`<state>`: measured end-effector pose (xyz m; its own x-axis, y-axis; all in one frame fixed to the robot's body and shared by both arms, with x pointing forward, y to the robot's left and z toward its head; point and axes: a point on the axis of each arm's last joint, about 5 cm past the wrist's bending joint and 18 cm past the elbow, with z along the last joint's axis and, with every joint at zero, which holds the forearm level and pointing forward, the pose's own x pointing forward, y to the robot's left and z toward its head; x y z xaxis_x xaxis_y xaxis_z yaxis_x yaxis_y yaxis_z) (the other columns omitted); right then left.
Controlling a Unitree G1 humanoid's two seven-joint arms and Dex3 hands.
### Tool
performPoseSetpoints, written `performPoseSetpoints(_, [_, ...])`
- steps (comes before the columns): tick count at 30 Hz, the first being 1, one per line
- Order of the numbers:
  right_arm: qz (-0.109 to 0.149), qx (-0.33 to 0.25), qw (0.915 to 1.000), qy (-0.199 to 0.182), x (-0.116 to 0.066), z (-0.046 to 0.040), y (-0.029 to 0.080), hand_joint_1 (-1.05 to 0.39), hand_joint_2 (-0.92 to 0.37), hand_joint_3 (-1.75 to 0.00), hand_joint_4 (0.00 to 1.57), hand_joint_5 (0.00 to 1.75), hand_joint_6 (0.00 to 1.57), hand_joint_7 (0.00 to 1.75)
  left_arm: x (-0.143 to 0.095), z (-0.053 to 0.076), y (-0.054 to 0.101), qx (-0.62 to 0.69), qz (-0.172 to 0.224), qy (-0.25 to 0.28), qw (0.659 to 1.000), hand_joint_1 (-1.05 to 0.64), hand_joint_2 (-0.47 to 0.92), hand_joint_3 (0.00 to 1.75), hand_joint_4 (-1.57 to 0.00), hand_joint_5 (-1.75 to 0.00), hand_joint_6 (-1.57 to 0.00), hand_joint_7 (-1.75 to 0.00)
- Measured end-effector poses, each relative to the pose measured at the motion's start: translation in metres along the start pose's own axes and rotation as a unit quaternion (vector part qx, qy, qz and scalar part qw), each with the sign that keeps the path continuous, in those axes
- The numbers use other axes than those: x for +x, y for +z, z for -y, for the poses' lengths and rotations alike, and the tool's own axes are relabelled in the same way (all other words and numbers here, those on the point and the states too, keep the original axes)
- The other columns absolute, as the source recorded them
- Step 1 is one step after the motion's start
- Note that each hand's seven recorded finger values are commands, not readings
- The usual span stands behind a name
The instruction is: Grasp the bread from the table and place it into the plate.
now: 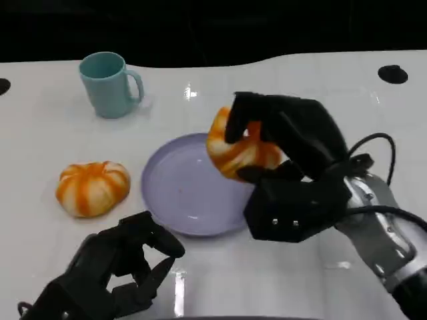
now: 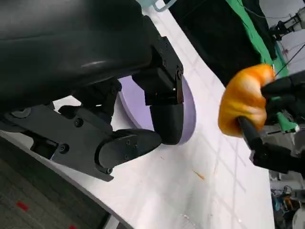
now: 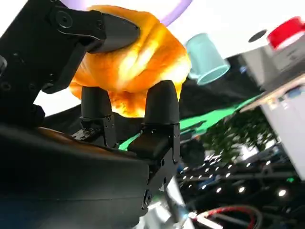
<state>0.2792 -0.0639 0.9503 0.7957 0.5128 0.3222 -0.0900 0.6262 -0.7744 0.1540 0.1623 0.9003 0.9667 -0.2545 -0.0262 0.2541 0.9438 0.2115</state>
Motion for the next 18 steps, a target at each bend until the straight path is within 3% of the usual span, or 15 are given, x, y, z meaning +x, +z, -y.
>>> performPoseSetpoints(2, [0.004,0.005,0.9999,0.012,0.002,-0.0073,0.0,-0.16,-0.24,-1.37,0.98,1.75,0.78,1.62,0.0,0.001,0.0,-0.002,0.0,0.0,1.0,-0.27,0.75,0.75,-0.78,-1.75,-0.64,-1.28])
performPoseSetpoints(5, [0.002,0.007,0.9994,0.034,0.007,-0.0182,0.001,-0.19,-0.27,-1.31,0.96,1.75,0.72,1.72,0.001,0.002,0.0,-0.001,0.0,-0.001,1.0,-0.27,0.75,0.75,-0.78,-1.75,-0.64,-1.28])
performPoseSetpoints(9, [-0.013,0.009,0.9982,0.059,0.01,-0.0292,-0.001,-0.17,-0.31,-1.25,0.96,1.75,0.74,1.62,0.001,0.004,0.0,-0.002,0.001,-0.003,1.0,-0.27,0.75,0.75,-0.78,-1.75,-0.64,-1.28])
performPoseSetpoints(11, [-0.017,0.008,0.9977,0.066,0.011,-0.0319,-0.002,-0.16,-0.32,-1.22,0.95,1.75,0.8,1.32,0.001,0.004,0.0,-0.002,0.001,-0.003,1.0,-0.27,0.75,0.75,-0.77,-1.75,-0.64,-1.28])
performPoseSetpoints(14, [-0.025,0.006,0.9963,0.082,0.014,-0.0359,-0.004,-0.19,-0.49,-0.82,0.82,1.66,0.95,0.61,0.001,0.004,0.001,-0.003,0.001,-0.003,1.0,-0.27,0.75,0.76,-0.77,-1.75,-0.64,-1.29])
performPoseSetpoints(15, [-0.029,0.008,0.9956,0.089,0.015,-0.0367,-0.005,-0.23,-0.6,-0.64,0.75,1.41,0.93,0.43,0.001,0.005,0.001,-0.003,0.001,-0.003,1.0,-0.27,0.75,0.76,-0.77,-1.75,-0.64,-1.29])
performPoseSetpoints(16, [-0.032,0.011,0.9944,0.1,0.015,-0.0369,-0.005,-0.29,-0.75,-0.41,0.62,1.03,0.85,0.22,0.001,0.005,0.001,-0.003,0.001,-0.003,1.0,-0.27,0.75,0.76,-0.77,-1.75,-0.64,-1.29])
performPoseSetpoints(18, [-0.036,0.008,0.9908,0.13,0.016,-0.0364,-0.006,-0.36,-0.87,-0.21,0.53,0.61,0.74,0.07,0.001,0.005,0.001,-0.004,0.0,-0.003,1.0,-0.28,0.75,0.76,-0.77,-1.75,-0.64,-1.29])
